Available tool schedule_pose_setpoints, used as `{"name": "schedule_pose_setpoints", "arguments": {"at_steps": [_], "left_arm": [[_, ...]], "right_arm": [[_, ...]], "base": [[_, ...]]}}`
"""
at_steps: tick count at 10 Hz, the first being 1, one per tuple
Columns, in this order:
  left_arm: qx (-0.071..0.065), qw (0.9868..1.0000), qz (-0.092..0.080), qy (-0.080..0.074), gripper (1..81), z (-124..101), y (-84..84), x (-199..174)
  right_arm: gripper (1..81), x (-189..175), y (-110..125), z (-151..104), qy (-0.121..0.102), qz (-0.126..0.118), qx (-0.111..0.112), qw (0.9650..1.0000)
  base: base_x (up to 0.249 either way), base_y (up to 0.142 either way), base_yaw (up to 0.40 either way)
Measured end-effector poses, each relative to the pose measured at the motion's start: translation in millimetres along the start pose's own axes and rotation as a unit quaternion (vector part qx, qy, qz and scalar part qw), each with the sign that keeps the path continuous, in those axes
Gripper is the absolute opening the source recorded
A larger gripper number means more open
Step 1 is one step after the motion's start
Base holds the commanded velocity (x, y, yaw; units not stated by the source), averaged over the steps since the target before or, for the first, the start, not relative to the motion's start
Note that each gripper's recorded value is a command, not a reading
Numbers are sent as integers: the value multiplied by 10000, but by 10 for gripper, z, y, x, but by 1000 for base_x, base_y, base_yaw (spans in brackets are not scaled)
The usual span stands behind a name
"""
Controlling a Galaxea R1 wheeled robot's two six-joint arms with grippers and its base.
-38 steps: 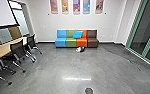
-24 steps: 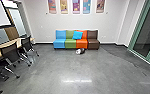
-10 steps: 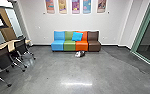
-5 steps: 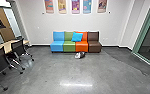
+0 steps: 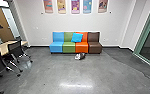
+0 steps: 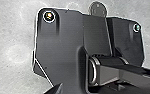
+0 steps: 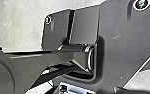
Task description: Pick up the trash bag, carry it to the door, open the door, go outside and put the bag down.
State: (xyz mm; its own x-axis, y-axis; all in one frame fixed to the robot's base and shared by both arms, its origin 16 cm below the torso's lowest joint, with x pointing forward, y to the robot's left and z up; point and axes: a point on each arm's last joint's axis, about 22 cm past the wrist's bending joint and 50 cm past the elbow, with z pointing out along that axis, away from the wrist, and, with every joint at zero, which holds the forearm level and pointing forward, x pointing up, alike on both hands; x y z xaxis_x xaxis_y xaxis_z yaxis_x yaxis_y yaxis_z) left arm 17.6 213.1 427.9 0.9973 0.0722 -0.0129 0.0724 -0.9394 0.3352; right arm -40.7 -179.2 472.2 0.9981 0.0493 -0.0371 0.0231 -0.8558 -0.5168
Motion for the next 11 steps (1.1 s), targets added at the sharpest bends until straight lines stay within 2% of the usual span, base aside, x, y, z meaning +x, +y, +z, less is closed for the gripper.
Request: {"name": "schedule_pose_setpoints", "arguments": {"at_steps": [11], "left_arm": [[-23, 10000, 32, 44, 811, 7, 40, 102]], "right_arm": [[811, 1, 22, -10, 2, 31, -17, 10000]], "base": [[193, 0, 0]]}}
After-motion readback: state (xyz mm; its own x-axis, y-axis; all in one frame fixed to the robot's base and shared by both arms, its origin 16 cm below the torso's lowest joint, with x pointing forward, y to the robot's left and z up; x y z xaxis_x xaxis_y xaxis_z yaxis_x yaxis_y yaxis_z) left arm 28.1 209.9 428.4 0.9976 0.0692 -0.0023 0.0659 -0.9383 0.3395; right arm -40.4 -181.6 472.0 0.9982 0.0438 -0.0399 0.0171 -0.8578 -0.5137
